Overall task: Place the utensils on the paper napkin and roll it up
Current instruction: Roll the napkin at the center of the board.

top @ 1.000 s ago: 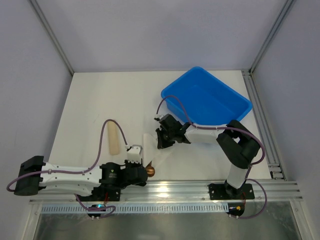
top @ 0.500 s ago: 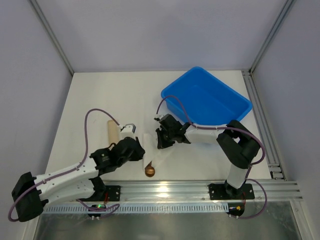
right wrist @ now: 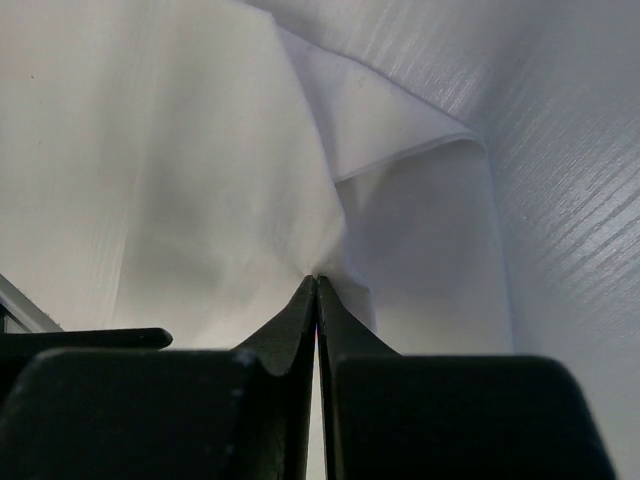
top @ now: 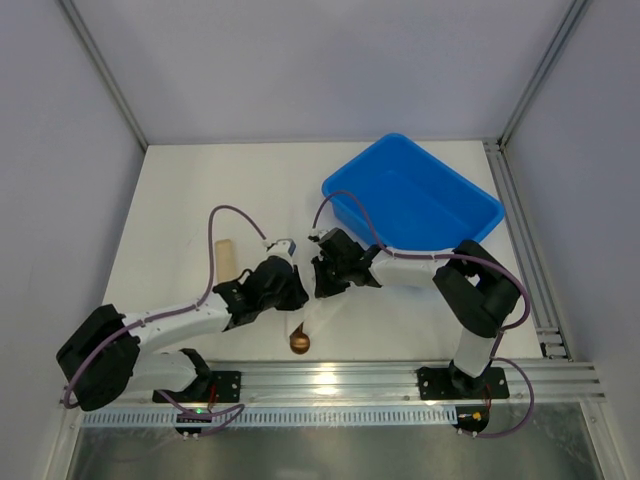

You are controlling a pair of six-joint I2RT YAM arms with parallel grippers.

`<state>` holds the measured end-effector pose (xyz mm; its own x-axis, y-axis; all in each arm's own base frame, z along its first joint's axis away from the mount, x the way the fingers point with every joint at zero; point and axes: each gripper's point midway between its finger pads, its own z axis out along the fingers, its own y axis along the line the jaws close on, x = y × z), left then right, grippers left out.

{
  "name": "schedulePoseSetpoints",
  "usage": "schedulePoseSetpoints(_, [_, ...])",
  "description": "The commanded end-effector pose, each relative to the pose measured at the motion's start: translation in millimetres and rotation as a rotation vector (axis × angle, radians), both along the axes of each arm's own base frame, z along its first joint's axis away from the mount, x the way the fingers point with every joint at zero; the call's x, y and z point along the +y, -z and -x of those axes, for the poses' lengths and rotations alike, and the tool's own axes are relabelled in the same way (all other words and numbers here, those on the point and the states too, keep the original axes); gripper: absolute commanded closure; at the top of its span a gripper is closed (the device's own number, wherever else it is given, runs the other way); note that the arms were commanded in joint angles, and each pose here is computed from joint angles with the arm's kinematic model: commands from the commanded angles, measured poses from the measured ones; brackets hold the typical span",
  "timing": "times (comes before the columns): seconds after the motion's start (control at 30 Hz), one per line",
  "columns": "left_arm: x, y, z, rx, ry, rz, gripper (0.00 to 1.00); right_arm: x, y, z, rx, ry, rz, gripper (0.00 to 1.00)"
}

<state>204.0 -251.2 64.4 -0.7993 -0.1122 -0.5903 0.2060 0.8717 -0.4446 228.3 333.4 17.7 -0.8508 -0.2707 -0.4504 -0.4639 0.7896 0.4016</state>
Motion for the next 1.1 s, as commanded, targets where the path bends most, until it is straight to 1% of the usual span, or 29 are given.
schedulePoseSetpoints(0.0, [-18,-21,-17,-0.066,0.021,0.087,0.86,-17,15,6,0.000,0.007,0.080,0.96])
schedulePoseSetpoints(0.4, [-15,7,-26,-0.026,0.008,0.056,0.87,-16,14,6,0.002,0.006,0.078,0.96])
schedulePoseSetpoints(0.7, [-1,29,-23,0.037,-0.039,-0.023,0.90,-16,8,4,-0.009,0.009,0.073,0.96])
schedulePoseSetpoints(0.93, [6,41,-20,0.072,-0.055,-0.062,0.91,-15,-9,-3,-0.048,0.010,0.070,0.96])
schedulePoseSetpoints(1.07, [6,45,-19,0.085,-0.054,-0.069,0.91,-15,-28,-8,-0.083,0.012,0.064,0.96])
